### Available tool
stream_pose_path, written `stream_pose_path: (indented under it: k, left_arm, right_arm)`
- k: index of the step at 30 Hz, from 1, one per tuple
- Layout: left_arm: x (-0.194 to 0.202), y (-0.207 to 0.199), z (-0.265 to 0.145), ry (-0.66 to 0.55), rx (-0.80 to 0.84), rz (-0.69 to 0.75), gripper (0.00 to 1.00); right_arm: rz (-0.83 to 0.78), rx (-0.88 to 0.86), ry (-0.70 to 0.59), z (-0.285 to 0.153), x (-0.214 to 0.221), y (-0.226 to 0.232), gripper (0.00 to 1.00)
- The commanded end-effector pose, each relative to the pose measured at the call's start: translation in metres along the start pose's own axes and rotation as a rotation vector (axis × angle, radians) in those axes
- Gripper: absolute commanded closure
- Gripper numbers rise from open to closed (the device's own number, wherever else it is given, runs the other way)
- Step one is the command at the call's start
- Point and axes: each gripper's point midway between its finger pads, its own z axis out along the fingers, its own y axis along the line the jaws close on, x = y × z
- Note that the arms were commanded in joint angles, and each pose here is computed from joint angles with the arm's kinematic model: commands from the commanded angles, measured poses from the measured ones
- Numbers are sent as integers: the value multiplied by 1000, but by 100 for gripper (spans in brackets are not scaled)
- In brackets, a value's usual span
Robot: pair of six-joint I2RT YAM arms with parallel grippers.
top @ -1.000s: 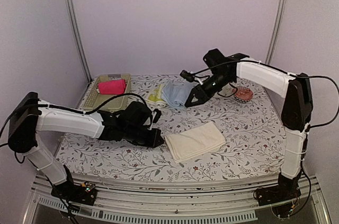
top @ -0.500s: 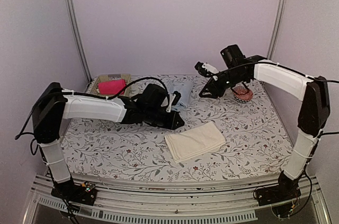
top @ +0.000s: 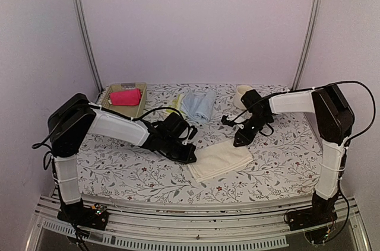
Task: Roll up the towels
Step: Rotate the towel at the center of the board.
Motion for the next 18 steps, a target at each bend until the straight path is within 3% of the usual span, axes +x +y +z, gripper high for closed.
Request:
stream_pose_path:
  k: [1,5,9,12,14,18]
  left_arm:
    - [15,48,6,77,-126,-37,100]
    - [3,72,1,62,-168,-52,100]
    - [-29,90,2,22,-206,-8,100]
    - [-70,102,3,-9,-238,28,100]
    - [-94,95,-4,-45,-227,61,100]
    - [-125,55,-37,-153,-131,125,96]
  right_arm:
    - [-13,68,94,16,35,-8,73]
    - [-18,-15,117,12,55,28,74]
    - [-143,-203,172,7,71,111,74]
    - [-209,-445,134,-15,61,179,73]
    - [-232,-523,82,-31,46,194,72]
    - [-250,-511,-1,-54,23,192,71]
